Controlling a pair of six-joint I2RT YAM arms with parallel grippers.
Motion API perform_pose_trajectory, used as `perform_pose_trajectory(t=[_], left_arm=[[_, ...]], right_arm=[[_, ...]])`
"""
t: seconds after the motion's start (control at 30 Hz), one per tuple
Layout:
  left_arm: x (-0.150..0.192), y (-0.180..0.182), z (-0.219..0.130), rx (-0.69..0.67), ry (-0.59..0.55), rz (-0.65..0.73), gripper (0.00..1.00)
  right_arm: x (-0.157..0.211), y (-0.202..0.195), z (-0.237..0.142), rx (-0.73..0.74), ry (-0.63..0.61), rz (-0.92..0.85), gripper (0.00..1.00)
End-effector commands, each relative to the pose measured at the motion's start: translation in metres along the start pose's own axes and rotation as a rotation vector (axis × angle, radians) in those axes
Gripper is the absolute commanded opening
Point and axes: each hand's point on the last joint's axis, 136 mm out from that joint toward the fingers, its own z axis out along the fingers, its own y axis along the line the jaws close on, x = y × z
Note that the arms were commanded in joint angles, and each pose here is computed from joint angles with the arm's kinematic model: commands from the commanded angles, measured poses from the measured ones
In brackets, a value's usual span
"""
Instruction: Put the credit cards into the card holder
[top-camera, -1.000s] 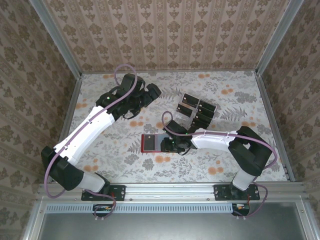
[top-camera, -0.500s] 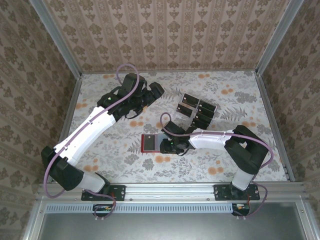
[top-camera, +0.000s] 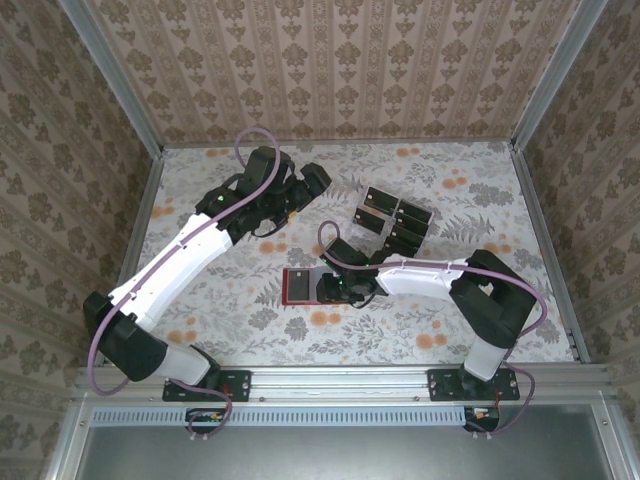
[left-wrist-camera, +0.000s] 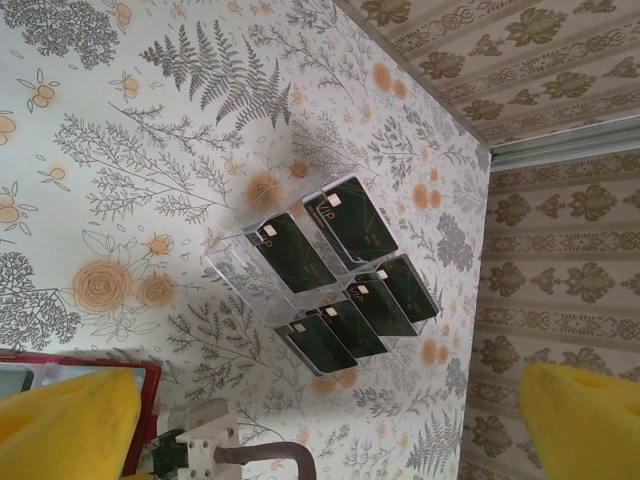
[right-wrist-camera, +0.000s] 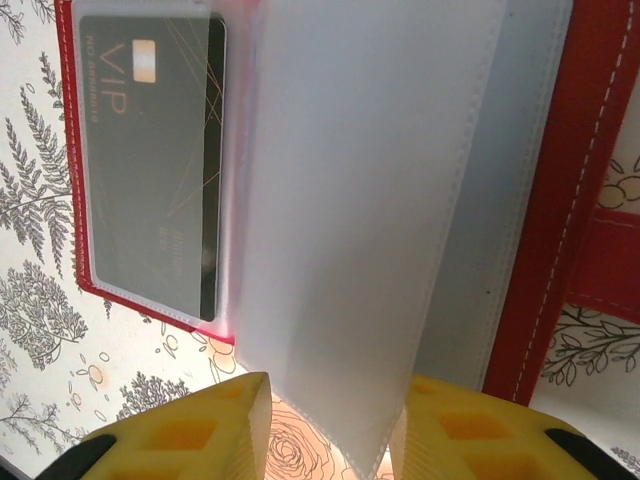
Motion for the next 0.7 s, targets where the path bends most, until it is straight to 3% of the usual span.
perform_pose_trajectory(t=[0.0, 0.67], left_arm=[[-0.002, -0.011, -0.004, 0.042, -0.011, 0.012, 1.00], [-0.014, -0.023, -0.018, 0.097, -0.100, 0.073, 1.00]], right_arm=[[0.000, 0.003, 0.005, 0.004, 0.012, 0.000, 0.37], [-0.033, 0.053, 0.013, -0.115, -0.005, -0.046, 0.40]])
